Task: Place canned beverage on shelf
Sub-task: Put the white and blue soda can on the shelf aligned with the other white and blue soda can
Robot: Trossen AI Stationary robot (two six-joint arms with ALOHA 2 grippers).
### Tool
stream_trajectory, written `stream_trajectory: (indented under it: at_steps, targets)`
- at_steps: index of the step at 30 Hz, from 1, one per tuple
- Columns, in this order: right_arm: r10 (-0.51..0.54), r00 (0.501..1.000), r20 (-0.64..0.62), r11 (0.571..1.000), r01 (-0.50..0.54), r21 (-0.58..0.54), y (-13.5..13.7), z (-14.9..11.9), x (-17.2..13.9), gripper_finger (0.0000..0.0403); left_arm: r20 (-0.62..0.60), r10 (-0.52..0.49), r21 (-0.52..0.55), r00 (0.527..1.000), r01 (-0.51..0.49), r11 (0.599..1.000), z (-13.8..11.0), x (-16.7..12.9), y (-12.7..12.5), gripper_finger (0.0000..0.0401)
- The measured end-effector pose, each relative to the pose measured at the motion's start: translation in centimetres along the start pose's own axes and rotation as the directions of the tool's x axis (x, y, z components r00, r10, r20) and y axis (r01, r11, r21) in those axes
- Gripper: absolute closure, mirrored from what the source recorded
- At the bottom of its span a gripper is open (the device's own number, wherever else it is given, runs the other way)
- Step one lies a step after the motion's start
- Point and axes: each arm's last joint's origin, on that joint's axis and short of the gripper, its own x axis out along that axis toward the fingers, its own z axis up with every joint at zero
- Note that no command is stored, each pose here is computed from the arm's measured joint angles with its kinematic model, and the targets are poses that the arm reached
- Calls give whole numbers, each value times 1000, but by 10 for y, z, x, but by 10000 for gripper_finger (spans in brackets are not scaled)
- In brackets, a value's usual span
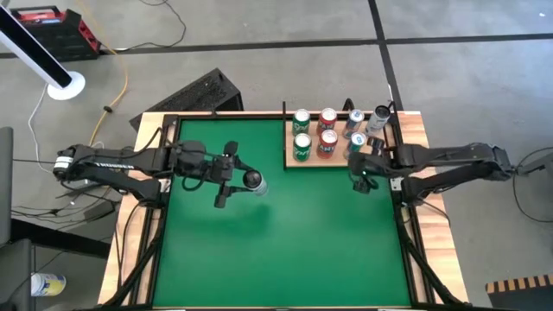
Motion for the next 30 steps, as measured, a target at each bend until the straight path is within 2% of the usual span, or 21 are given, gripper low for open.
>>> stream_trajectory:
  at_steps: [9, 30]
  targets:
    - [-32, 997, -64, 999, 31, -9, -20, 7, 18, 386, -22, -1, -4, 1000, 1, 1000, -2, 0, 0, 185]
    - [-92, 993, -71, 994, 95, 45, -41, 12, 30, 386, -37, -7, -10, 999, 7, 1000, -3, 0, -1, 185]
